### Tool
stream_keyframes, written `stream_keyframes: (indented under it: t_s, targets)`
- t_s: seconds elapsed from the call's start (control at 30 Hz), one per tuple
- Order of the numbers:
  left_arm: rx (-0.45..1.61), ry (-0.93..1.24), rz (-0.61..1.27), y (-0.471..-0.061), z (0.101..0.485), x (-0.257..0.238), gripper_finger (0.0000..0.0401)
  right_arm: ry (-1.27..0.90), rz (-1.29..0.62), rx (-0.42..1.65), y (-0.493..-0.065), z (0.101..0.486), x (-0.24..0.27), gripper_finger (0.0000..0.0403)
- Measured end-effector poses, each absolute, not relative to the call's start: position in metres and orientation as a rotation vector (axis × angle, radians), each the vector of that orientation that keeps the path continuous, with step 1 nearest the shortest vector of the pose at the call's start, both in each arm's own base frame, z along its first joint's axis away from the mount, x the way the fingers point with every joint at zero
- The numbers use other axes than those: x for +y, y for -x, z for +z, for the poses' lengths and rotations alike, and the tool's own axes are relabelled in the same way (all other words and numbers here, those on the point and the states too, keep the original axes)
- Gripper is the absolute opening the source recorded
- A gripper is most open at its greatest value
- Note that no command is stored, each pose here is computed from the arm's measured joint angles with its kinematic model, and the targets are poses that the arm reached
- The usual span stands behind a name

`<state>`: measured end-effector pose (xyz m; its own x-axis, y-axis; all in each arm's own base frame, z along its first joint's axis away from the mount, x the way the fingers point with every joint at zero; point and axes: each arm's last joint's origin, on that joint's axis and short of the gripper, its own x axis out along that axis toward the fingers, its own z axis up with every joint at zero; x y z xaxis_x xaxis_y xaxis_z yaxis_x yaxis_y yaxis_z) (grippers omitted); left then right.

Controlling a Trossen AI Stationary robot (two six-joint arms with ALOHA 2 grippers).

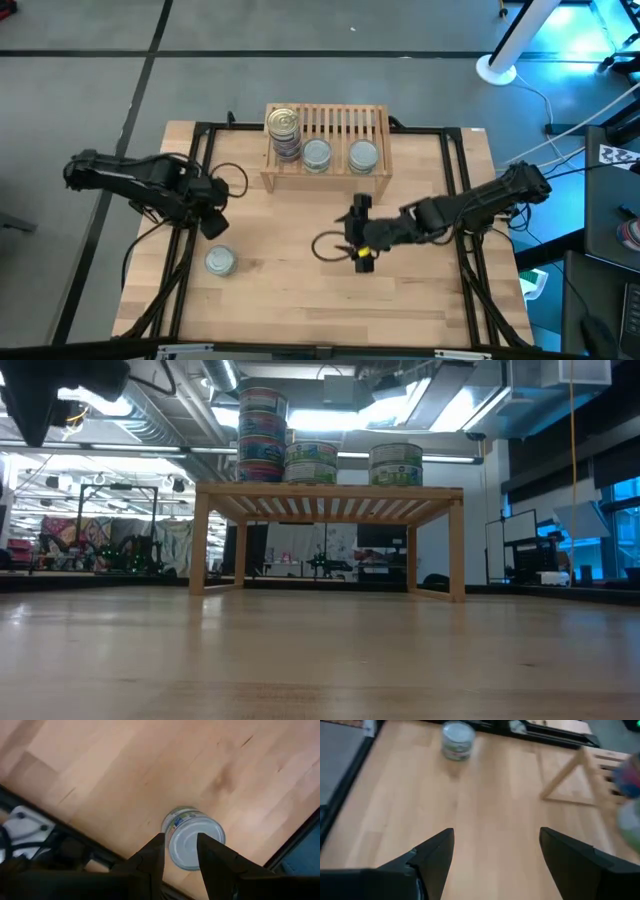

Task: Stack canned seafood by type on shelf
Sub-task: Stack the green tuna can on top of the other green tuna can on the shelf

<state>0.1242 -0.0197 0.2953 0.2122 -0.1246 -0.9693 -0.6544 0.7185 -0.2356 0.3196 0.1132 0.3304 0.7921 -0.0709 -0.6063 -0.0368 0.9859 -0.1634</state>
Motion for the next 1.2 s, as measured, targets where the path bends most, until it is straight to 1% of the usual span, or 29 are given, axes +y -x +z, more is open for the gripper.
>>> stream_keyframes:
  t_s: [0.13,0.33,0.53,0.67,0.83,1.1,1.2]
  targets:
    - [1.343,0.701,0.39,-0.127,0.28,-0.025,0.0109,0.167,0.025,0.635,-0.318,0.305,0.125,0.0293]
    - [1.421,0.655,0.369,-0.126,0.259,-0.031,0.0109,0.046,0.029,0.586,-0.315,0.276,0.133,0.0293]
    - [1.489,0.604,0.24,-0.125,0.241,-0.042,0.0109,-0.069,0.021,0.538,-0.312,0.256,0.137,0.0293]
    - [1.516,0.539,0.192,-0.123,0.231,-0.046,0.0109,-0.123,0.02,0.506,-0.313,0.25,0.14,0.0293]
    - [1.546,0.498,0.201,-0.12,0.221,-0.048,0.0109,-0.16,0.025,0.486,-0.319,0.247,0.142,0.0293]
    - [1.498,0.473,0.118,-0.125,0.208,-0.054,0.0109,-0.174,0.037,0.476,-0.322,0.243,0.145,0.0293]
    - [1.505,0.454,0.121,-0.123,0.206,-0.053,0.0109,-0.18,0.035,0.476,-0.322,0.243,0.144,0.0293]
